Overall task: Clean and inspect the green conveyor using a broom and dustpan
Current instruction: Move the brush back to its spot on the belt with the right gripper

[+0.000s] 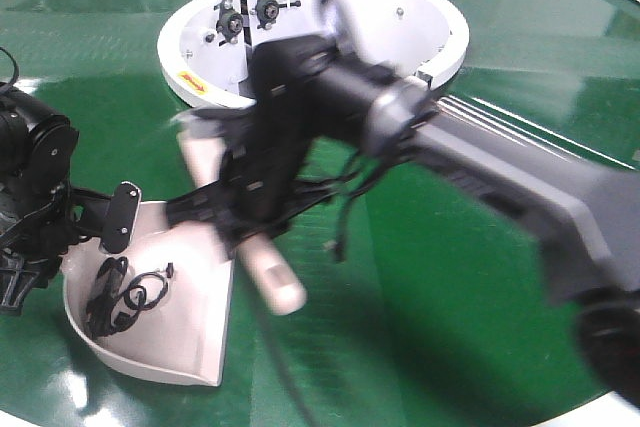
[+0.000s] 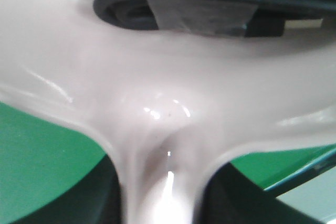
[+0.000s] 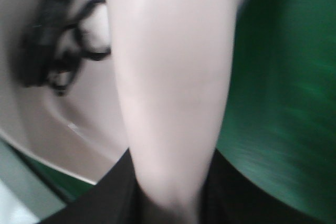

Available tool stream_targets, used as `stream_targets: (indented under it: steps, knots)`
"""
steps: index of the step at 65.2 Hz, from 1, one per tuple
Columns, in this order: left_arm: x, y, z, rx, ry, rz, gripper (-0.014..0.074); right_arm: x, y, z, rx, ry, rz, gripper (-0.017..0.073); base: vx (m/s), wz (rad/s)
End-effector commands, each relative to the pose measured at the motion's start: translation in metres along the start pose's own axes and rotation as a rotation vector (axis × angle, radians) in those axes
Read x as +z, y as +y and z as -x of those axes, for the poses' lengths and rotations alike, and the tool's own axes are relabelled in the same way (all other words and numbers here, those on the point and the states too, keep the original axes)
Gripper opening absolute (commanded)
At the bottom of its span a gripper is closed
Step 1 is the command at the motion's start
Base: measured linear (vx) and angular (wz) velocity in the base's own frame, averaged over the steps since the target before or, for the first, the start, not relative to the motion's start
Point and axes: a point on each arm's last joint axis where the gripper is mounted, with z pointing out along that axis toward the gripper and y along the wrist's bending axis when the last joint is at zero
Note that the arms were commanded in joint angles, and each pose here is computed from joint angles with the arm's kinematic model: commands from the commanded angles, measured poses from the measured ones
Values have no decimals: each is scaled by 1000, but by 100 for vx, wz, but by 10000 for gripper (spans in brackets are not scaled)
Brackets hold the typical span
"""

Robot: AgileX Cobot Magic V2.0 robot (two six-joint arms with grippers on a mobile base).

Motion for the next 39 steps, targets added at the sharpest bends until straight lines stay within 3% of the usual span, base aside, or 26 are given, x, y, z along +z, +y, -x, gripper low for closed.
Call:
stream_targets:
  steps: [1, 15, 39]
  knots:
    - [-18, 1, -6, -25, -3, 57, -6, -51, -32, -11, 22, -49, -72, -4, 0, 0]
    - [-18, 1, -6, -25, -3, 57, -6, -74, -105, -38, 91, -28, -186, -4, 0, 0]
    - [-18, 1, -6, -25, -3, 57, -6, -79, -178, -89, 141, -27, -227, -4, 0, 0]
